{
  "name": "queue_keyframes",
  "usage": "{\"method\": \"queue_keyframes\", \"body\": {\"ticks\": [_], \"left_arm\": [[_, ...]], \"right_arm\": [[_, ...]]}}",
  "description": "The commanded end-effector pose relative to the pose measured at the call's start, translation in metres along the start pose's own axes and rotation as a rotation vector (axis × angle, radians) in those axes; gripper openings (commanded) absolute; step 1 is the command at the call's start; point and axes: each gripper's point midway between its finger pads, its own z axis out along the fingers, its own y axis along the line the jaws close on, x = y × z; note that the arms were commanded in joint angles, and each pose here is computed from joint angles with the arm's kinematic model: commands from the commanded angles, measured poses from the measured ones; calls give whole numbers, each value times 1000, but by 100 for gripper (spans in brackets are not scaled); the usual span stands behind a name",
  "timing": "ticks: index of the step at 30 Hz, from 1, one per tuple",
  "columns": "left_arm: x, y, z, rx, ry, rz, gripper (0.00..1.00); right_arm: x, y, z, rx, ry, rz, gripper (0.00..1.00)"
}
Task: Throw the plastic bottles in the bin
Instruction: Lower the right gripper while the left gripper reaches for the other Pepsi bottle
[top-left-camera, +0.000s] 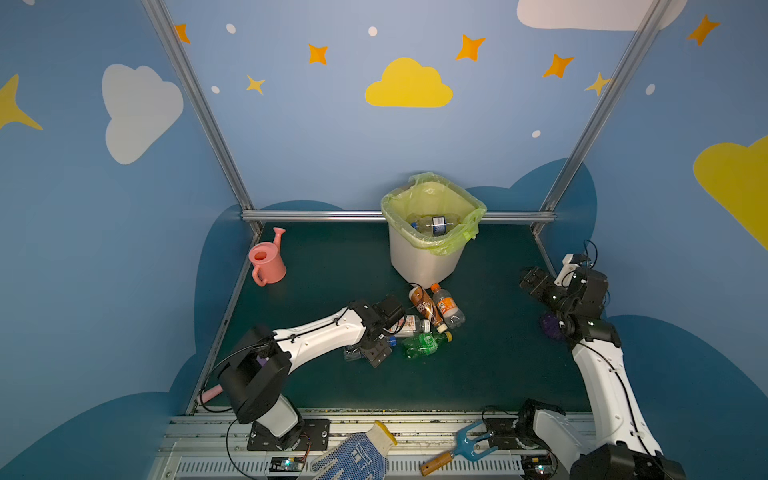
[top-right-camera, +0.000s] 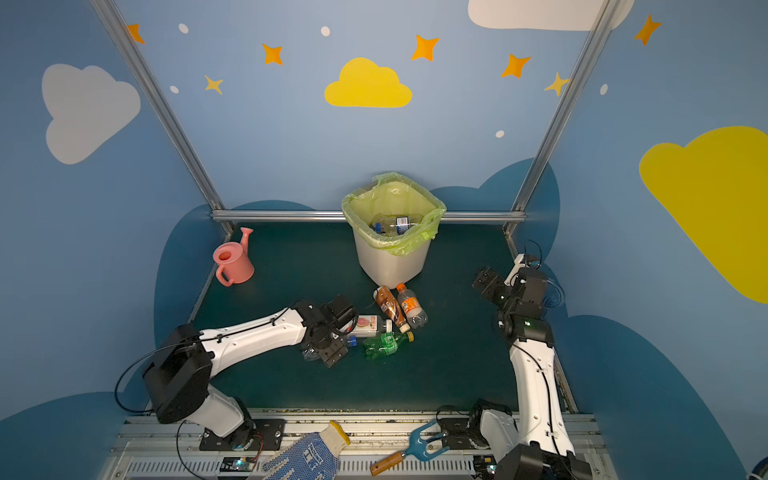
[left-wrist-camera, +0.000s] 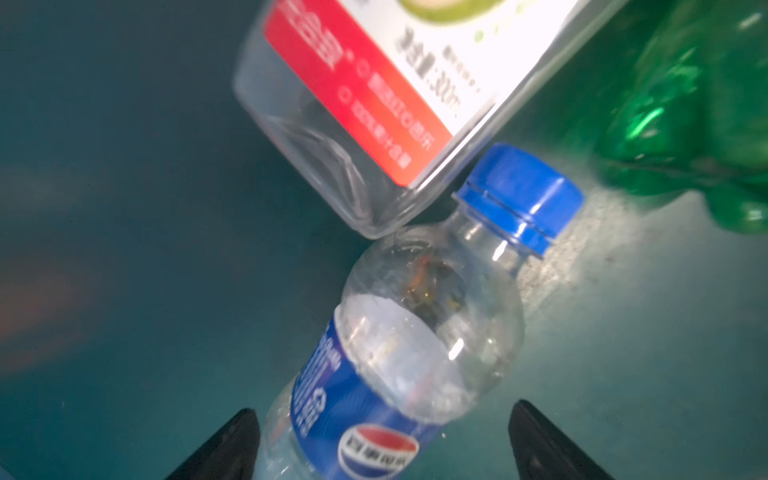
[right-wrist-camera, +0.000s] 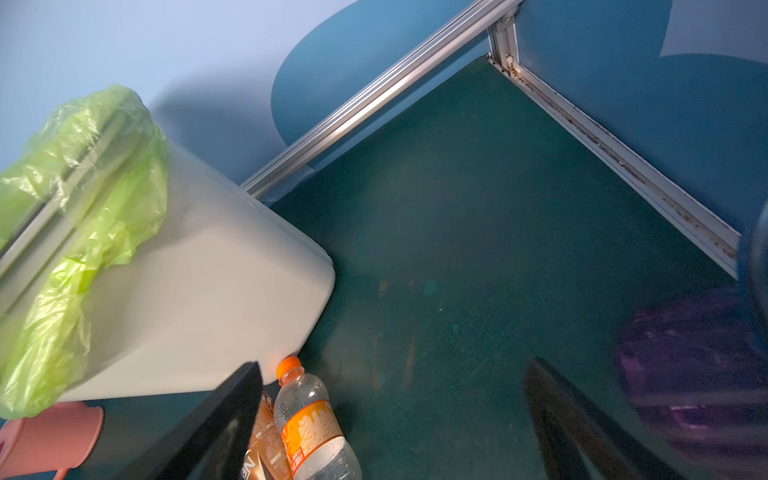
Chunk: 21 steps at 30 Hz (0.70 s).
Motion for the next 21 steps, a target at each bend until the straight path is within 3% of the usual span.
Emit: {"method": "queue_keyframes", "body": {"ticks": [1,8,15,21], "left_arm": [[-1,-5,9,12,36,36,90],[1,-14,22,45,74,41,77],[1,-19,19,78,63,23,52],[-12,-23,-16,144,-79,-2,49]], "right_arm": [[0,1,-3,-19,-5,16,98],[2,-4,-3,-19,3,29,98],[2,-5,-2,-18,7,39,98],[2,-6,-2,-18,9,42,98]]}}
